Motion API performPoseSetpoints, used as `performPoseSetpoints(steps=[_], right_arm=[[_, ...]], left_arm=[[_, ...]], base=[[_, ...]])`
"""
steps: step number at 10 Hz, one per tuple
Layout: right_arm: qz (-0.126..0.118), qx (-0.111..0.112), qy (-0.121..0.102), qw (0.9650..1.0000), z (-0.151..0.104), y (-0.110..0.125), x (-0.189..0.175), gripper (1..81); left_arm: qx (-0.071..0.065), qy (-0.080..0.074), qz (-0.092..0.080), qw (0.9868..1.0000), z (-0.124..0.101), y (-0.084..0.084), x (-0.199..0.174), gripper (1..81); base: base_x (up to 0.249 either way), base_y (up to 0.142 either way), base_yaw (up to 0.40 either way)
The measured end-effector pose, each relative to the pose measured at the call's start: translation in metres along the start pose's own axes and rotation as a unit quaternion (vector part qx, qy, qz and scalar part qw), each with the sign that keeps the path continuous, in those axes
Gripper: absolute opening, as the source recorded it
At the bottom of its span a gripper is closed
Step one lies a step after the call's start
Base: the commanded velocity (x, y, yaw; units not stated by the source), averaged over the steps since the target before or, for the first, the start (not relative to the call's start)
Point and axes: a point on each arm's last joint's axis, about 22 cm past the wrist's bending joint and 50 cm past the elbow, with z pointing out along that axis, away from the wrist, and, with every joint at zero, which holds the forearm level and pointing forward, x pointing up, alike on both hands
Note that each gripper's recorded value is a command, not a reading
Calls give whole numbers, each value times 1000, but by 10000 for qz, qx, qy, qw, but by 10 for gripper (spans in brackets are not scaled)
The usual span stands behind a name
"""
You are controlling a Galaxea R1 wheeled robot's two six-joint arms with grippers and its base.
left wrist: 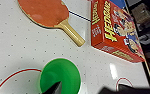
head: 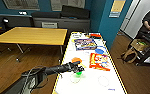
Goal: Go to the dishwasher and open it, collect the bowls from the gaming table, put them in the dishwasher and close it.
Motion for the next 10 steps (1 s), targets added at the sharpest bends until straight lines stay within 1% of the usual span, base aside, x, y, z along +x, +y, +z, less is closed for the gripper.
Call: performPoseSetpoints(steps=[2,3,4,5,7,8,10], right_arm=[[2,-1,2,10000,0,0,0,10],[3,-4,-2,10000,0,0,0,10],[2,-1,2,10000,0,0,0,10],[0,-2,1,10000,0,0,0,10],[-5,2,5,10000,0,-1,2,10],[-13,7,14,10000,1,-1,3,10],[-8,4,10,10000,1,-1,3,10]], left_arm=[[-29,-5,15,10000,4,8,-1,811],[-4,17,-7,10000,5,5,1,811],[39,43,-33,10000,2,-4,4,811],[69,69,-56,9999,-3,-16,7,811],[215,131,-135,9996,-16,-49,15,811],[249,146,-156,9995,-20,-57,17,811],[236,135,-153,9995,-19,-57,16,811]], base=[[0,0,0],[0,0,0],[0,0,0],[0,0,0],[0,0,0],[0,0,0],[0,0,0]])
